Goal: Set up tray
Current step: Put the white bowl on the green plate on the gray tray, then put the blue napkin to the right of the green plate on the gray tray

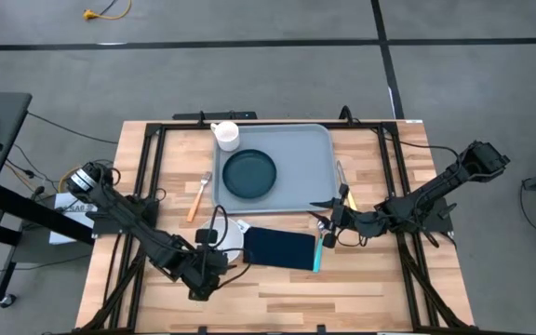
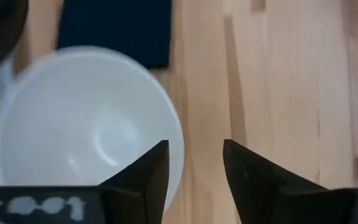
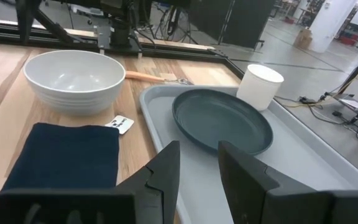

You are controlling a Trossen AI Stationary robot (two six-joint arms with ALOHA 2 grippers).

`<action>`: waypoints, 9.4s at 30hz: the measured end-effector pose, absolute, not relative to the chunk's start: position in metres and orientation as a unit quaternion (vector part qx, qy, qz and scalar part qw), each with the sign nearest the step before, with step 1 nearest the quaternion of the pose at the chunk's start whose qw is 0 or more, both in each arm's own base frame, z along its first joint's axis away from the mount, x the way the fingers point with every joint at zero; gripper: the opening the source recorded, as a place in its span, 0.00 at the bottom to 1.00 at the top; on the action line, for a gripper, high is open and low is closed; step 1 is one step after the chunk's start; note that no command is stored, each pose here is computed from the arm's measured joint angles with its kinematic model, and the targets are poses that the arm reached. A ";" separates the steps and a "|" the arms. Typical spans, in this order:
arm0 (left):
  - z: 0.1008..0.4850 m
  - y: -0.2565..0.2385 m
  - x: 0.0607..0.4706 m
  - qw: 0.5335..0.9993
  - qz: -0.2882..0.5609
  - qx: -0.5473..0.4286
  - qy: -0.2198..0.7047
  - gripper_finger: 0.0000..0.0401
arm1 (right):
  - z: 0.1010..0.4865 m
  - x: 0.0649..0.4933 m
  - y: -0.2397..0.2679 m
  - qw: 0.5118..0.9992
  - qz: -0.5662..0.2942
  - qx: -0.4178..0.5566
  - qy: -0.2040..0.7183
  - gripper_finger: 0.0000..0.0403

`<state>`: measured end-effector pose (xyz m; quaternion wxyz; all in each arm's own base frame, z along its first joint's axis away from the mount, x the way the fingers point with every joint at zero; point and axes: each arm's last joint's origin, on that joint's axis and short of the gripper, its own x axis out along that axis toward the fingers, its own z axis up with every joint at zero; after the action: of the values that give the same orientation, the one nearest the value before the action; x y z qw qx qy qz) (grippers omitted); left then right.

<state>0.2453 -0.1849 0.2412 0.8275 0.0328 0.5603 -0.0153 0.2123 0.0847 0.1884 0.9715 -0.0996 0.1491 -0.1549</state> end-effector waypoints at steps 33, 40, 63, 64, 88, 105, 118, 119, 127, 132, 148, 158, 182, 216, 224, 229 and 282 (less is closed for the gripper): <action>0.201 -0.179 0.255 0.780 -0.009 0.073 0.622 0.35 | 0.188 0.213 0.085 0.972 -0.155 -0.099 0.148 0.25; 0.201 -0.180 0.255 0.780 -0.012 0.074 0.621 0.35 | 0.188 0.213 0.085 0.972 -0.155 -0.099 0.148 0.25; 0.201 -0.177 0.257 0.782 -0.012 0.089 0.617 0.02 | 0.188 0.213 0.085 0.972 -0.155 -0.099 0.148 0.25; 0.201 -0.177 0.257 0.782 -0.011 0.089 0.617 0.02 | 0.188 0.213 0.085 0.972 -0.155 -0.099 0.148 0.25; 0.291 -0.153 0.288 0.794 -0.019 0.195 0.575 0.00 | 0.188 0.213 0.085 0.972 -0.155 -0.099 0.148 0.25; 0.280 -0.002 0.341 0.796 -0.019 0.204 0.570 0.00 | 0.188 0.213 0.085 0.971 -0.155 -0.106 0.150 0.25; 0.231 0.047 0.329 0.782 0.004 0.153 0.604 0.00 | 0.187 0.212 0.085 0.970 -0.154 -0.110 0.153 0.25; 0.228 0.048 0.329 0.783 0.004 0.154 0.602 0.00 | 0.187 0.212 0.085 0.970 -0.154 -0.111 0.153 0.25; 0.221 0.053 0.326 0.783 0.002 0.145 0.605 0.00 | 0.187 0.212 0.085 0.970 -0.154 -0.110 0.153 0.25; 0.222 0.053 0.328 0.790 0.004 0.146 0.596 0.00 | 0.187 0.212 0.085 0.970 -0.154 -0.110 0.153 0.25; 0.222 0.053 0.329 0.798 -0.006 0.126 0.590 0.04 | 0.187 0.212 0.085 0.970 -0.154 -0.110 0.153 0.25; 0.222 0.054 0.329 0.795 0.005 0.132 0.592 0.04 | 0.187 0.212 0.085 0.970 -0.154 -0.110 0.153 0.25; 0.222 0.052 0.329 0.803 -0.003 0.100 0.588 0.15 | 0.187 0.212 0.085 0.970 -0.154 -0.110 0.153 0.25; 0.316 -0.021 0.313 0.820 -0.389 -0.113 0.404 0.25 | 0.180 0.218 0.087 0.974 -0.161 -0.063 0.148 0.25; 0.275 -0.048 0.276 0.925 -0.180 -0.065 0.328 0.25 | 0.170 0.235 0.096 0.981 -0.158 -0.050 0.099 0.25; 0.247 -0.065 0.246 0.971 -0.090 -0.052 0.216 0.25 | 0.171 0.243 0.101 0.993 -0.105 -0.023 0.050 0.25; 0.188 -0.126 0.146 0.977 0.070 -0.005 0.204 0.25 | 0.187 0.370 0.173 0.829 -0.019 0.055 0.556 0.25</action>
<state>0.1463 -0.1262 0.1879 0.9765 -0.0053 0.2036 0.0697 0.3702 0.1733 0.1873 0.8294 0.0546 0.5556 -0.0193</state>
